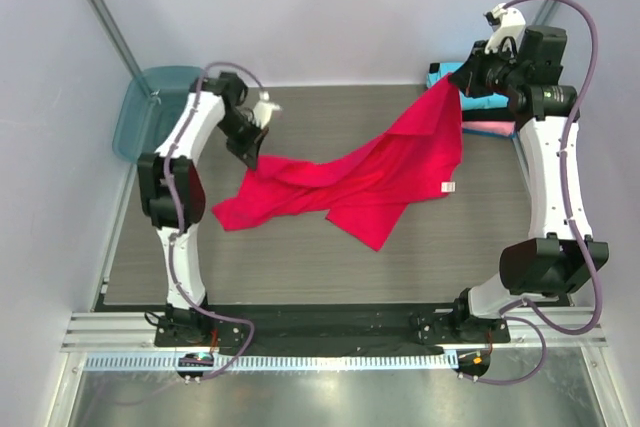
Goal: Fold and stack the t-shirts
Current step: Flatten the tshirt out
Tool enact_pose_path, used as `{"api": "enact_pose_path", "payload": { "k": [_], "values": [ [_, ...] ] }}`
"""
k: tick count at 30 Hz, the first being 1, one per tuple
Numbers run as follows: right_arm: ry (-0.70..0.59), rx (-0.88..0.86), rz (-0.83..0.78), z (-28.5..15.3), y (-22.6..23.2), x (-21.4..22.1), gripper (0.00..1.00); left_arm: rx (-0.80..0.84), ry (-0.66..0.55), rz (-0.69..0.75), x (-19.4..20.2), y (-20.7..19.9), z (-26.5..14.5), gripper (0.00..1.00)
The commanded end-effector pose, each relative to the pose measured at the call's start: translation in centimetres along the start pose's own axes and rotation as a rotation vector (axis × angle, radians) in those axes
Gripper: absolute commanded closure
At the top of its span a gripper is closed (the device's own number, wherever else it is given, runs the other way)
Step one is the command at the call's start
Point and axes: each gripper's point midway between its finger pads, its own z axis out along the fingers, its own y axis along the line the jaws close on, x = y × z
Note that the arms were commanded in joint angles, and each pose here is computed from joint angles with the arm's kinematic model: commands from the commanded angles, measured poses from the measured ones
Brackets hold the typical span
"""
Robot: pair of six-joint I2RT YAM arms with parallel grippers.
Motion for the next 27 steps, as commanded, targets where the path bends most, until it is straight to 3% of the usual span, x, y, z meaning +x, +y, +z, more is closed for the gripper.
{"api": "enact_pose_path", "payload": {
  "k": [1,8,14,19,25,27],
  "values": [
    [-0.134,-0.022,-0.068,-2.9,1.7,-4.3,0.99,0.018,-0.024,0.024,2.7,-5.6,-9.6,1.0],
    [-0.299,0.104,-0.083,-7.1,1.7,-9.5,0.99,-0.117,-0.257,0.037,0.2,-4.1,-16.3,1.0],
    [-0.402,0.226,-0.008,-8.8,-0.3,-12.8,0.99,-0.292,-0.545,-0.009,-1.3,-1.7,-23.1,1.0],
    [-0.468,0.187,-0.055,-10.6,1.2,-15.2,0.99,-0.312,-0.677,0.043,-2.4,-4.1,-27.0,1.0],
    [-0.473,0.131,-0.121,-13.1,3.7,-13.5,0.99,-0.302,-0.794,0.191,-1.6,-8.8,-28.9,1.0],
    [-0.497,0.135,-0.144,-14.4,4.4,-13.5,0.99,-0.368,-0.862,0.264,-0.8,-10.9,-30.9,1.0]
  ]
}}
